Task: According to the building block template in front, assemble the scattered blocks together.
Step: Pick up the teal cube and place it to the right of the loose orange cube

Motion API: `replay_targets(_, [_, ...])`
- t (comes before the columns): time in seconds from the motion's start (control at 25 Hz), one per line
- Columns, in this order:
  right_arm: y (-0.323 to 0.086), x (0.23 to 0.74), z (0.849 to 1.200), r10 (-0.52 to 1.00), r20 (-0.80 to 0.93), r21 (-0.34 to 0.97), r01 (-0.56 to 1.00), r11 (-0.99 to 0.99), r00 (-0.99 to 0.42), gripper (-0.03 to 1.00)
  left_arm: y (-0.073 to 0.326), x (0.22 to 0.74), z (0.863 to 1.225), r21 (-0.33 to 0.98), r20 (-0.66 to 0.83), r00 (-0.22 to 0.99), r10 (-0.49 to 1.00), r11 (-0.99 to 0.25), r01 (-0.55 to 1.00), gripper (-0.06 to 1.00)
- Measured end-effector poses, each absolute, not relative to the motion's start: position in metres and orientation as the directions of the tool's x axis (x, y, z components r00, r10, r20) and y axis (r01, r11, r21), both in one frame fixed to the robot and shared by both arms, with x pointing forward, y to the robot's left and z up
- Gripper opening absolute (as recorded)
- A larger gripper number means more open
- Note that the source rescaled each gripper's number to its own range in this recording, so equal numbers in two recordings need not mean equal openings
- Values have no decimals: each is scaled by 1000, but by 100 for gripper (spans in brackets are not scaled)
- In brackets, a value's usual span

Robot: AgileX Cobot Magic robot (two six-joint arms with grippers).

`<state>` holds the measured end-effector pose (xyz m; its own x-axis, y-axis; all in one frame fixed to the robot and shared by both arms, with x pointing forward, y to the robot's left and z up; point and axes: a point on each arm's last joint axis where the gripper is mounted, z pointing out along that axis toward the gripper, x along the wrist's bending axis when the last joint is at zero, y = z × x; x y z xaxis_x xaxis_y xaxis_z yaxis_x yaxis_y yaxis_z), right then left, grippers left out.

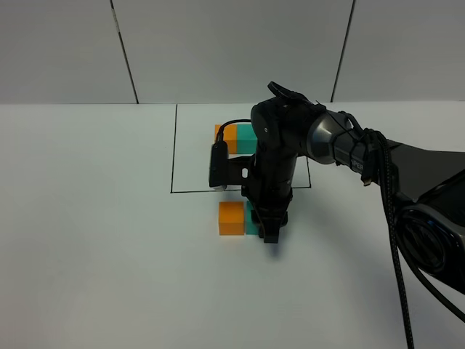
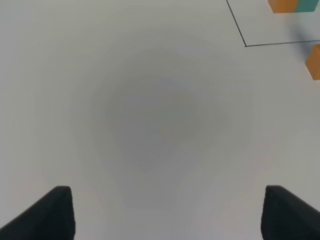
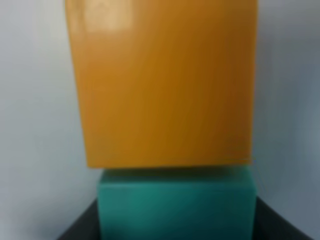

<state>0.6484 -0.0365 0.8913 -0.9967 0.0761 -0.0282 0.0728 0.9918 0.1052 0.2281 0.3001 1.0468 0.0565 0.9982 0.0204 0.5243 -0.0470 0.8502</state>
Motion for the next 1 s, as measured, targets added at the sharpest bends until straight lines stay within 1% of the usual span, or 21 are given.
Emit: replay_targets(1.0, [-36,648,891,80,-25,113,77,991,-996,24,300,228,1047,850,20,56,998,-47,524,70])
